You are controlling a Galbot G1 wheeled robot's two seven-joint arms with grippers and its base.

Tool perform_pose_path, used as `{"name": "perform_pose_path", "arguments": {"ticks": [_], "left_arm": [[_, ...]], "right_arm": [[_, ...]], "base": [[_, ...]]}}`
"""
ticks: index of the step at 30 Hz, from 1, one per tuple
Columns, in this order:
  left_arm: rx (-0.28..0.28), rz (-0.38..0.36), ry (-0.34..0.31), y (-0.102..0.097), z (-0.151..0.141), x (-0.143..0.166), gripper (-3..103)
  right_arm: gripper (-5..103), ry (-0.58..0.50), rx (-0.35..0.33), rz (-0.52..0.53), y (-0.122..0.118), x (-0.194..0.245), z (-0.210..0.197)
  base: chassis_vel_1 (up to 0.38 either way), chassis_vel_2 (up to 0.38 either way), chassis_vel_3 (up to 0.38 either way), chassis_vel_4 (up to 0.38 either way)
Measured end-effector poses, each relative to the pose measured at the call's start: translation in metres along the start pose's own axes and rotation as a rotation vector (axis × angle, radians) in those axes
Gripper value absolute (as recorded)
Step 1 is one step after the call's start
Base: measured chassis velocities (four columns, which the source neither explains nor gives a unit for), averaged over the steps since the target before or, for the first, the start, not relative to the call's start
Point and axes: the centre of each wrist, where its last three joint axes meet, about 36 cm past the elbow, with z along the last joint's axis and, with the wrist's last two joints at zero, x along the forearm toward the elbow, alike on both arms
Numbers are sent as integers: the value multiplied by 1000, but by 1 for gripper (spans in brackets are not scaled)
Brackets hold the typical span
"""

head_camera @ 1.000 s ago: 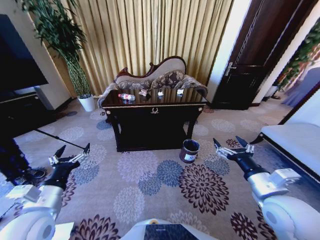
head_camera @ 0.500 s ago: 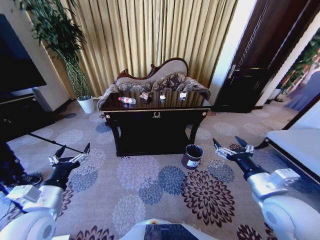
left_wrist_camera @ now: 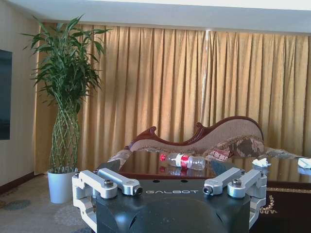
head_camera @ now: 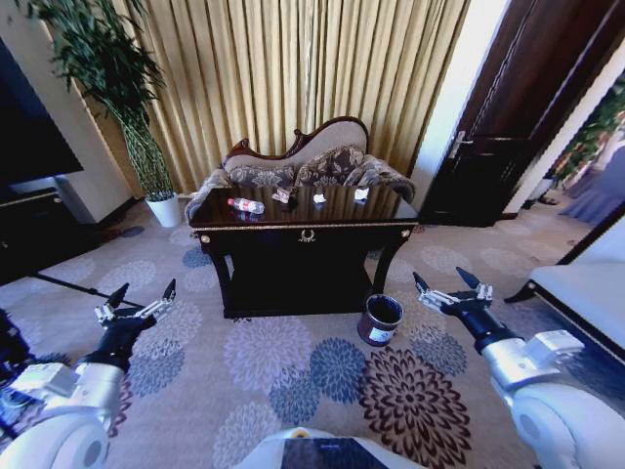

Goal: Move to the front of the table and place the trash on the table into the trash bin.

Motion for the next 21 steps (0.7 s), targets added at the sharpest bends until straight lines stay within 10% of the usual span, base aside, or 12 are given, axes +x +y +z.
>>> {"name": "perform_pose_path", "arguments": {"ticks": [21], "left_arm": [[1, 3, -2, 0, 0, 1, 100]], "right_arm": [[100, 1, -4, -2, 1, 0, 1]], "base": [[-158, 150, 159, -155]]}}
